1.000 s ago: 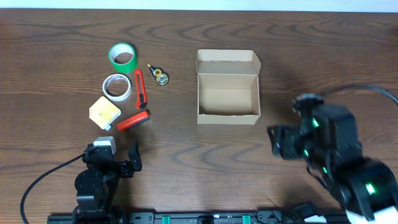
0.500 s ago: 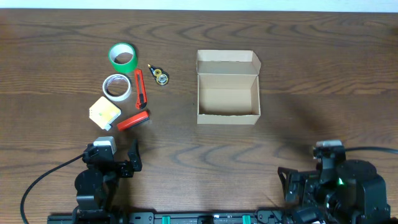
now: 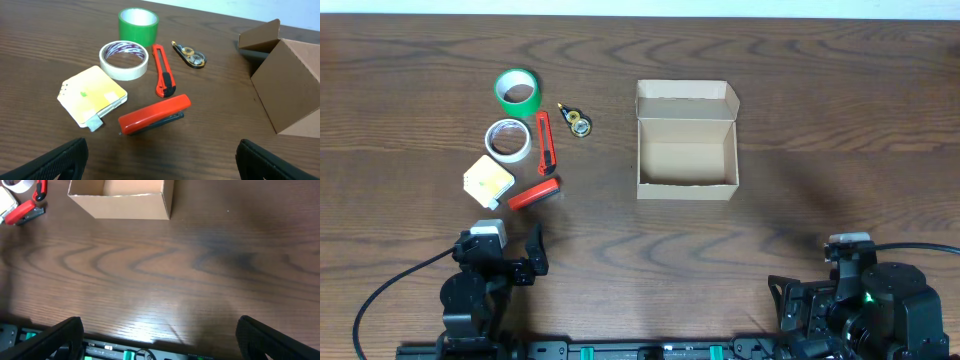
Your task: Pack container
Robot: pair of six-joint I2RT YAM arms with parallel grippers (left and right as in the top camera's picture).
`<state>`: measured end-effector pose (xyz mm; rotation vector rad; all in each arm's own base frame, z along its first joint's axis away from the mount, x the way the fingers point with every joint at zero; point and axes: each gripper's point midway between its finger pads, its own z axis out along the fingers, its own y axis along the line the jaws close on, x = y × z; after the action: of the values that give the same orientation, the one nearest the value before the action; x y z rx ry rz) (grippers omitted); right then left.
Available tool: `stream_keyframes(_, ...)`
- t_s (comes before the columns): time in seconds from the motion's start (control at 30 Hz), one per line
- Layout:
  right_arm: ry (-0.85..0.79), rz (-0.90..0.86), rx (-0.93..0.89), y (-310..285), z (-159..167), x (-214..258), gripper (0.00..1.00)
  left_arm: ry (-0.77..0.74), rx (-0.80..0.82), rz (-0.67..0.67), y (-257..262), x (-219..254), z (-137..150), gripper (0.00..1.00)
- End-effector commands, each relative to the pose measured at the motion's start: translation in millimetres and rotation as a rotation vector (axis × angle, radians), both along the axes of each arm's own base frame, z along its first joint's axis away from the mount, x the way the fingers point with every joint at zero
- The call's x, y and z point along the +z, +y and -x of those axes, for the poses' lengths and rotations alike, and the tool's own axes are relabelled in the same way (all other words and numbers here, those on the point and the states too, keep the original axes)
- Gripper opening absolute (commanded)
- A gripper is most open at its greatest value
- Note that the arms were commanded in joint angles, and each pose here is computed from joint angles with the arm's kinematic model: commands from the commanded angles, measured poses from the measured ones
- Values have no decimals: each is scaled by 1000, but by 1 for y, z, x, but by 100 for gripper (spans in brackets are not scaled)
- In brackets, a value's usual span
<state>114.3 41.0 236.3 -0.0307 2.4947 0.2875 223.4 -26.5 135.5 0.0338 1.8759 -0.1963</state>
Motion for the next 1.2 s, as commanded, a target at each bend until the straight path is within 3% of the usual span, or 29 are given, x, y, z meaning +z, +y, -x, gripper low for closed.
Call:
stream_keyframes(0.0,12,-7,-17,-1,0,-3,99,11,4,-8,1,-7,0,95)
stream_keyframes(0.93,12,-7,-17,-1,0,-3,99,-19,3,-2,1,0,-3,95)
stream_keyframes(1.17,12,-7,-17,-1,0,-3,99,-61,63,93,6,19,-8,95)
